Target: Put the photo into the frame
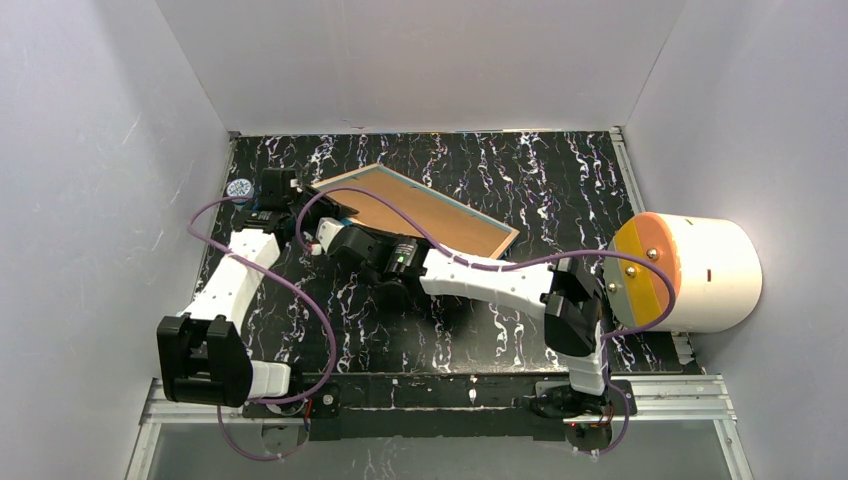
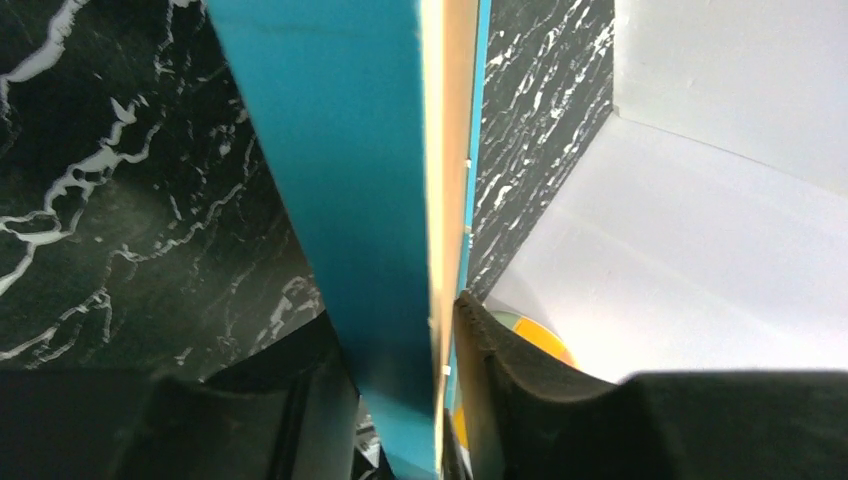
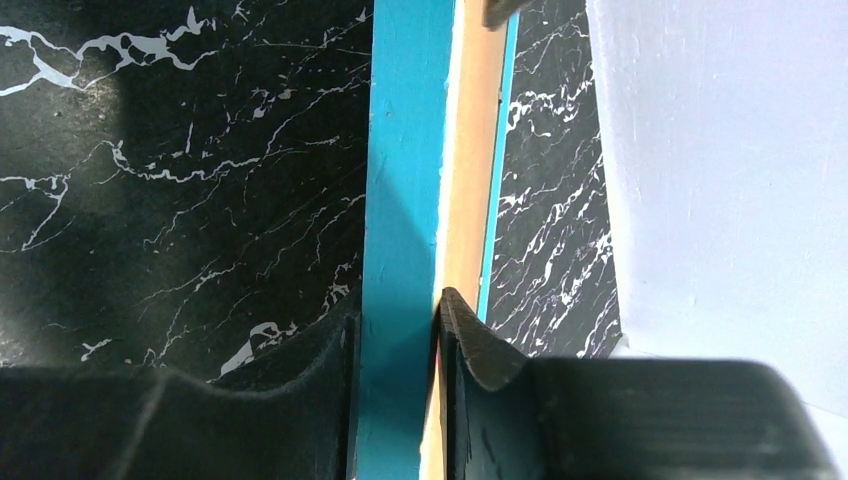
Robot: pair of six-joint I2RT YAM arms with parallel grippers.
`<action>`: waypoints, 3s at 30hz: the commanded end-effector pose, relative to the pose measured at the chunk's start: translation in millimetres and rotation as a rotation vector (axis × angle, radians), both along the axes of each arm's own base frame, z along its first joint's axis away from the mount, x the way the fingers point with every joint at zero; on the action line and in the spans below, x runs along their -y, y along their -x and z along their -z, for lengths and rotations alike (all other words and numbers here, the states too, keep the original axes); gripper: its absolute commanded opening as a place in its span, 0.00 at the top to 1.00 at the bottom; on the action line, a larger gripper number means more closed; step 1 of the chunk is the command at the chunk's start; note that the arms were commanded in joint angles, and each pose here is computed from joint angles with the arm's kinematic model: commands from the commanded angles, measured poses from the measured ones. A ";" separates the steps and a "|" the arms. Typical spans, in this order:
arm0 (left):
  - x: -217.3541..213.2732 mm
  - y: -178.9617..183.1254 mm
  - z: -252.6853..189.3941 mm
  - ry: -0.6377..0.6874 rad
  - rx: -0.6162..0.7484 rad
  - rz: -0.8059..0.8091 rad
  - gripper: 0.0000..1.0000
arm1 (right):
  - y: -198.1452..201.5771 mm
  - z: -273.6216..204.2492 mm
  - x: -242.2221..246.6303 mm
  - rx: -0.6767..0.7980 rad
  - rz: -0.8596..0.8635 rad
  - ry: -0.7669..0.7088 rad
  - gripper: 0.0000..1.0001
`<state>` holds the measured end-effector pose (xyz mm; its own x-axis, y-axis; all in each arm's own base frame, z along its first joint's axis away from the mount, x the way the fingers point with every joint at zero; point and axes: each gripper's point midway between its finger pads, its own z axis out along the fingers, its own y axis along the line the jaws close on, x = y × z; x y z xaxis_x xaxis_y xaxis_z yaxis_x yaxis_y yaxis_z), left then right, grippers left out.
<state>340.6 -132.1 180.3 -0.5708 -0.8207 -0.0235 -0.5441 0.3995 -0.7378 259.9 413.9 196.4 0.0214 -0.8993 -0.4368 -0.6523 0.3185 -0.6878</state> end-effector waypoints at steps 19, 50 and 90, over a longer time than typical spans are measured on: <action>-15.9 -53.4 -126.4 -0.169 0.294 0.116 0.02 | -37.3 -117.3 27.7 -0.144 0.099 -0.445 0.99; -15.3 -88.0 -116.2 -0.220 0.314 0.261 0.02 | -101.7 -154.1 117.4 -0.580 0.151 -0.972 0.99; -50.0 -104.8 64.2 -0.427 -0.009 0.296 0.02 | -152.0 -59.6 211.4 -1.071 0.363 -1.423 0.99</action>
<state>454.0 -103.5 147.5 -0.7824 -0.5517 -0.2889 -0.3217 0.7552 -0.5711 437.4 179.3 287.8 -0.7336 0.2954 -0.6121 -0.3967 0.5451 0.7386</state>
